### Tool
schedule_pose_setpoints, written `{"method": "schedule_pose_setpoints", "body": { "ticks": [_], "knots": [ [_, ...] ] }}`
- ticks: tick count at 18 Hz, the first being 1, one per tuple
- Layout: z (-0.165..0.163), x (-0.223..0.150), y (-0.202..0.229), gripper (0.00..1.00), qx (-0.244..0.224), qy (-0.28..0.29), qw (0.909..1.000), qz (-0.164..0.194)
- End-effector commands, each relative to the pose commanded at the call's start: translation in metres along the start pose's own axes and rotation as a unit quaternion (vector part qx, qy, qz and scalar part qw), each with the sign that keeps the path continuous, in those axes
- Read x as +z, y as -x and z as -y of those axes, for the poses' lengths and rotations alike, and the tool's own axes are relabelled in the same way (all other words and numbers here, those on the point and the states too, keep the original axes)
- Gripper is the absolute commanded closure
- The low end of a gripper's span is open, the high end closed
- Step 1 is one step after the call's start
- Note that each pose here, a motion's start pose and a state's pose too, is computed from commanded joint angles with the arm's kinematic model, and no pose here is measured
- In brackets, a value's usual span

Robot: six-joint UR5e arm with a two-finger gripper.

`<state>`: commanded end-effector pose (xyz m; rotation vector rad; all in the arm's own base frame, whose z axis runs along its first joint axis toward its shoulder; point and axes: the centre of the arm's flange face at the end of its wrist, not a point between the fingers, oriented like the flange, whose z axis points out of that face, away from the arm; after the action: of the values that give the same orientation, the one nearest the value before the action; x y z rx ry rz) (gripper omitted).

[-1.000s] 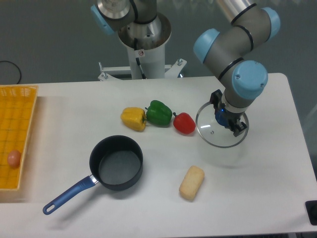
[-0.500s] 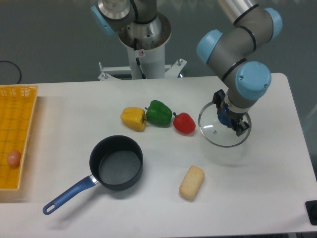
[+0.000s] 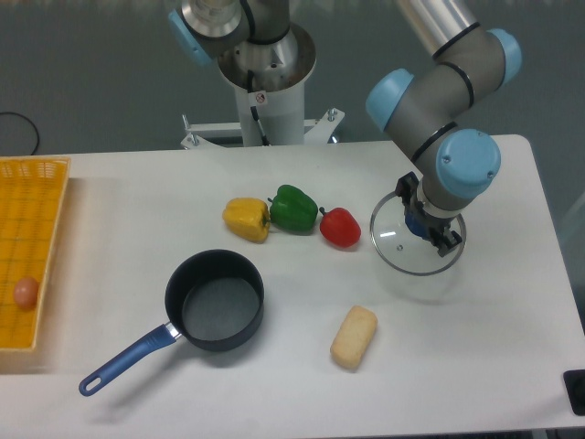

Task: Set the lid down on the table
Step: 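Lower the held glass lid toward the table beside the red pepper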

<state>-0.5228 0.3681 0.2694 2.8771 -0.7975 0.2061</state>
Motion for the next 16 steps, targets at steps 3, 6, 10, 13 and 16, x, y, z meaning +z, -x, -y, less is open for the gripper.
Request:
{"method": "schedule_pose_setpoints", "body": {
  "ticks": [3, 6, 10, 13, 16],
  "knots": [
    [0.002, 0.008, 0.007, 0.4, 0.001, 0.001, 1.0, 0.006],
    [0.01, 0.014, 0.015, 0.4, 0.006, 0.003, 0.9999, 0.013],
    [0.016, 0.022, 0.02, 0.4, 0.011, 0.003, 0.9999, 0.007],
    [0.017, 0.027, 0.021, 0.4, 0.012, 0.002, 0.9999, 0.004],
    [0.017, 0.033, 0.021, 0.4, 0.011, 0.002, 0.9999, -0.002]
  ]
}}
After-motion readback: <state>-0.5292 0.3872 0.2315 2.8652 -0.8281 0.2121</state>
